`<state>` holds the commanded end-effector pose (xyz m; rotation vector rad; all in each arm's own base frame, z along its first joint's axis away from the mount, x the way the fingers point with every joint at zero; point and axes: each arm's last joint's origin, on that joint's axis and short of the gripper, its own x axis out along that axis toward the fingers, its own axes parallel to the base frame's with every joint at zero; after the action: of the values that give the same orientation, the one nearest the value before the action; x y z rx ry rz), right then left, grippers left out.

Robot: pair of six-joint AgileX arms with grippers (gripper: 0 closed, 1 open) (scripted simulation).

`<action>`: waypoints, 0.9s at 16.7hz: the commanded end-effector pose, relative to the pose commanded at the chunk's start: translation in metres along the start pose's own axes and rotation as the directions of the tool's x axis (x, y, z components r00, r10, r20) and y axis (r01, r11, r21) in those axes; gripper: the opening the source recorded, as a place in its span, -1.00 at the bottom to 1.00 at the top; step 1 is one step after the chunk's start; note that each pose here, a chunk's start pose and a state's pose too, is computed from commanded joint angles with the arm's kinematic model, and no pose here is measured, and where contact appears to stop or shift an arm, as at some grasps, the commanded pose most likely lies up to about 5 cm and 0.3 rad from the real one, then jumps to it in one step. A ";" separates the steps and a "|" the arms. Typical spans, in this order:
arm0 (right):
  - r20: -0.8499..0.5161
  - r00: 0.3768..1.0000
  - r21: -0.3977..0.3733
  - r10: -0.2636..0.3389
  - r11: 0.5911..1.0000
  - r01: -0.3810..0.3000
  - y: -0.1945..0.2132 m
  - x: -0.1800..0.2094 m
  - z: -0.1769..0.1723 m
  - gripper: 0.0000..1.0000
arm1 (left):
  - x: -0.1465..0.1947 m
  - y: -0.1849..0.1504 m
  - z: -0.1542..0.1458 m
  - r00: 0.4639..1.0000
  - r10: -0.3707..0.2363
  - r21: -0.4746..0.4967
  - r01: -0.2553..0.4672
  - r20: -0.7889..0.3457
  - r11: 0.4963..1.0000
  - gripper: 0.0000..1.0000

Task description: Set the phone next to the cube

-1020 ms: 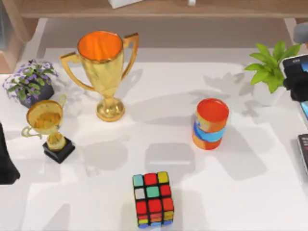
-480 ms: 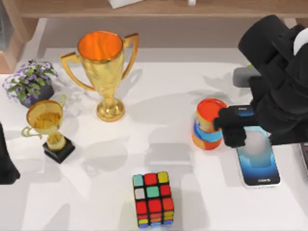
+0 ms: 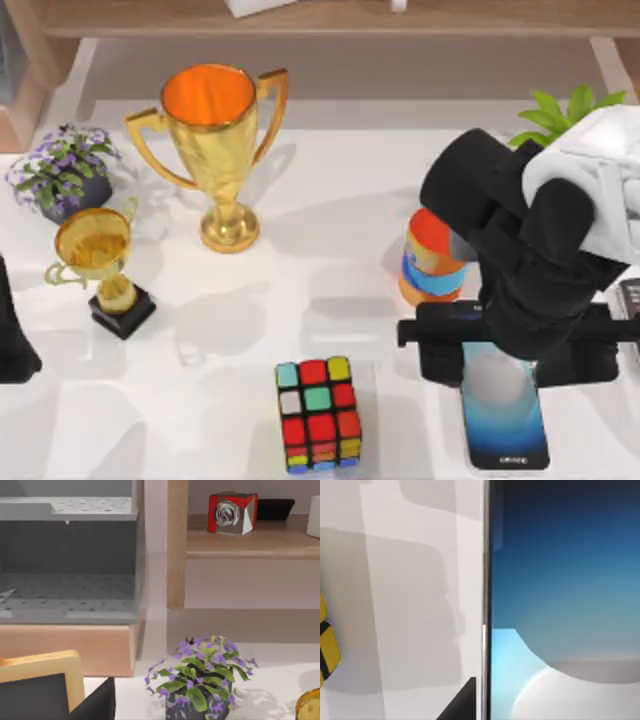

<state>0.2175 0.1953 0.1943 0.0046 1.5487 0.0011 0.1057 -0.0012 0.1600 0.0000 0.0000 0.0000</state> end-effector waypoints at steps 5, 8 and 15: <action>-0.006 1.000 0.005 -0.006 1.000 0.006 0.001 0.002 -0.001 -1.00 | 0.000 0.000 0.000 1.000 0.000 0.000 0.000 0.000 1.000 1.00; 0.000 1.000 0.009 0.001 1.000 -0.001 0.000 0.001 0.000 -1.00 | 0.000 0.000 0.000 1.000 0.000 0.000 0.000 0.000 1.000 1.00; 0.020 1.000 0.012 0.016 1.000 -0.016 0.003 0.004 0.002 -1.00 | 0.000 0.000 0.000 1.000 0.000 0.000 0.000 0.000 1.000 1.00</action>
<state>0.2193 0.1980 0.1904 0.0263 1.5290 0.0042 0.1057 -0.0012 0.1600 0.0000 0.0000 0.0000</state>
